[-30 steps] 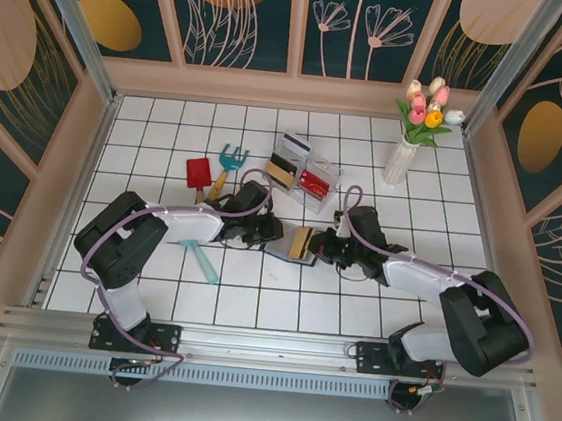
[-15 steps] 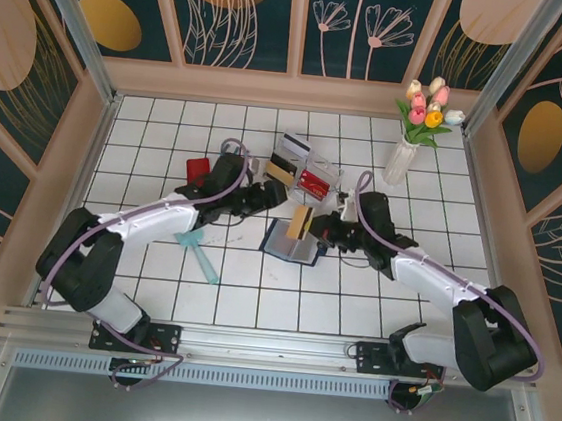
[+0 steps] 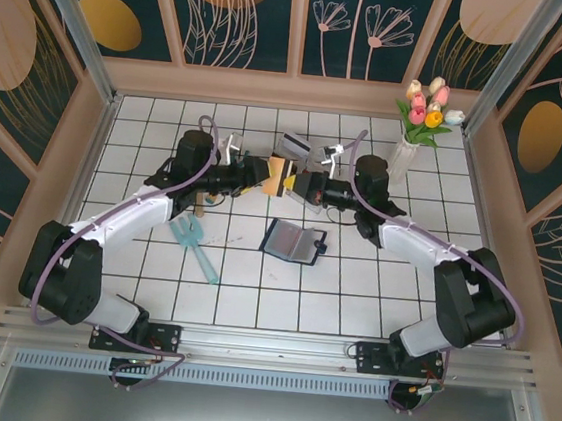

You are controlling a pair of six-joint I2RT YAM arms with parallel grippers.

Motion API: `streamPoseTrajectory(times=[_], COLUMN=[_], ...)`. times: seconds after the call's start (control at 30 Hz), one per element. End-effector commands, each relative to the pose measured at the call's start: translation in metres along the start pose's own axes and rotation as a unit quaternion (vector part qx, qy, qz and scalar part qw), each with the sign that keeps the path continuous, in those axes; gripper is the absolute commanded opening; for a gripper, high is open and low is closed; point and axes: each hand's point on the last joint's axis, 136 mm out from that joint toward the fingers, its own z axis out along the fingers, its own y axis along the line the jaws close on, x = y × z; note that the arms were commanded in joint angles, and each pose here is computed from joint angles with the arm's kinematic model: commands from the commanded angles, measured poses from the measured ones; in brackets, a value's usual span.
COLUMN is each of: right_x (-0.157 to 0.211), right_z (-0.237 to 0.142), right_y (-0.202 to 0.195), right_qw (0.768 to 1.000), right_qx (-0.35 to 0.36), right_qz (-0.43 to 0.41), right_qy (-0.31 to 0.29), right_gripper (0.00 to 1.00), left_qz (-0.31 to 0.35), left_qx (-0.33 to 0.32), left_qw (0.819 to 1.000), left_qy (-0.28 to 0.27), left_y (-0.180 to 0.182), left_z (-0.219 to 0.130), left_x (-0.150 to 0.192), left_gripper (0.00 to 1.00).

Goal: Take the credit cards out of the card holder

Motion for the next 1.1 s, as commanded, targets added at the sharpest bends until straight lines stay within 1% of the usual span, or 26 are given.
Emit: streamPoseTrajectory(times=[0.0, 0.07, 0.13, 0.23, 0.3, 0.33, 0.37, 0.5, 0.57, 0.63, 0.77, 0.93, 1.07], right_x=[-0.013, -0.014, -0.015, -0.015, -0.015, -0.016, -0.017, -0.029, -0.032, -0.033, -0.038, -0.031, -0.034], right_z=[-0.001, 0.0, 0.001, 0.003, 0.004, 0.004, 0.005, 0.01, 0.014, 0.016, 0.009, 0.015, 0.017], right_y=[0.04, 0.042, 0.044, 0.042, 0.042, 0.042, 0.041, 0.039, 0.042, 0.046, 0.047, 0.049, 0.047], right_qw=[0.996, 0.996, 0.995, 0.995, 0.995, 0.995, 0.995, 0.997, 0.995, 0.993, 0.989, 0.988, 0.989], right_qx=[-0.075, -0.08, -0.084, -0.085, -0.089, -0.088, -0.088, -0.075, -0.082, -0.093, -0.099, -0.107, -0.102], right_qz=[-0.049, -0.05, -0.053, -0.05, -0.047, -0.046, -0.042, -0.019, 0.0, 0.013, 0.027, 0.042, 0.039], right_qy=[0.002, 0.004, 0.007, 0.013, 0.015, 0.012, 0.011, -0.03, -0.052, -0.07, -0.108, -0.1, -0.1], right_gripper=[0.0, 0.01, 0.01, 0.01, 0.01, 0.02, 0.04, 0.2, 0.25, 0.24, 0.22, 0.16, 0.11], left_qz=[0.028, 0.026, 0.034, 0.047, 0.049, 0.04, 0.036, 0.017, 0.003, -0.01, -0.039, -0.06, -0.06], left_qx=[0.08, 0.107, 0.127, 0.148, 0.162, 0.161, 0.165, 0.165, 0.166, 0.165, 0.163, 0.187, 0.179], left_qw=[0.996, 0.994, 0.991, 0.988, 0.986, 0.986, 0.986, 0.986, 0.985, 0.984, 0.982, 0.977, 0.978], left_qy=[0.0, 0.006, 0.005, 0.004, -0.002, -0.001, -0.003, -0.029, -0.048, -0.062, -0.088, -0.084, -0.083], left_y=[-0.043, -0.054, -0.064, -0.074, -0.08, -0.074, -0.074, -0.07, -0.068, -0.064, -0.056, -0.058, -0.054], left_z=[-0.01, -0.013, -0.016, -0.019, -0.022, -0.021, -0.021, -0.021, -0.022, -0.023, -0.024, -0.024, -0.021], left_x=[-0.019, -0.022, -0.022, -0.022, -0.024, -0.021, -0.021, -0.027, -0.032, -0.035, -0.04, -0.04, -0.039], left_gripper=[0.58, 0.48, 0.42, 0.28, 0.14, 0.08, 0.01, 0.0, 0.0, 0.0, 0.0, 0.0, 0.0])
